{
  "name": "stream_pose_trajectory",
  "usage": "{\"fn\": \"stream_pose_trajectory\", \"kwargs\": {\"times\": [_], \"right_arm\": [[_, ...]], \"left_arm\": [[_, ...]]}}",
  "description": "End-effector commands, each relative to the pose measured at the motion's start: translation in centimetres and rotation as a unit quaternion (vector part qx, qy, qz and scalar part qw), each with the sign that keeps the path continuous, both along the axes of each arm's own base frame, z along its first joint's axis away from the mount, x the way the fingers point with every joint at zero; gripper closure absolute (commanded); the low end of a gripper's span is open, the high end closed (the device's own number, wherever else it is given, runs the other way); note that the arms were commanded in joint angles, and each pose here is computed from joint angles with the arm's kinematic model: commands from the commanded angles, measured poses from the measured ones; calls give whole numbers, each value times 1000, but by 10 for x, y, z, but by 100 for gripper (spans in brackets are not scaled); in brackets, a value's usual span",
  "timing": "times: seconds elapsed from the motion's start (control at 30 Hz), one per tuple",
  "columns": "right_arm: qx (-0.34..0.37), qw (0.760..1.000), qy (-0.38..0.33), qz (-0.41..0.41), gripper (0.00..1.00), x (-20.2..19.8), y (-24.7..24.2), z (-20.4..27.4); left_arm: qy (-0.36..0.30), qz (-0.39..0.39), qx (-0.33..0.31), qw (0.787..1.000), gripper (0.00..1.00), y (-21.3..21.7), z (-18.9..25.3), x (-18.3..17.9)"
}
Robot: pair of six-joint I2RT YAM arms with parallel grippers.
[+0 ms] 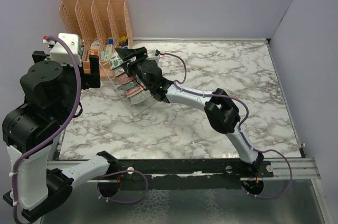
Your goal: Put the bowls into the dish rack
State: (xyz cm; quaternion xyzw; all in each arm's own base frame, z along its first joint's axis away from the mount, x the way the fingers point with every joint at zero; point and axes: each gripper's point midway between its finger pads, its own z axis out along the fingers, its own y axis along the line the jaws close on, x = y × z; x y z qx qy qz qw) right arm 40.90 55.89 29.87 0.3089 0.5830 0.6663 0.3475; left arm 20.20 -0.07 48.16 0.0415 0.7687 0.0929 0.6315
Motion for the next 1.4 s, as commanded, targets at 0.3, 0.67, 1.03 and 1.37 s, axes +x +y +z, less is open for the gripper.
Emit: {"fn": "stream_pose_trajectory", "kwargs": {"times": [0.3,0.67,1.03,1.37], "right_arm": [[4,999,22,23,0,-18,-7,21],[-14,998,50,33,0,-29,-19,6],[-45,995,55,77,0,-58,-32,11],[-225,970,-15,90,0,-97,-86,12]], "left_arm": [[-3,5,3,1000,1,3,0,-2],[5,-1,6,1000,1,-1,-5,0],[13,-4,6,1000,1,-6,-7,5],[32,-17,-14,999,1,-21,-4,14]]}}
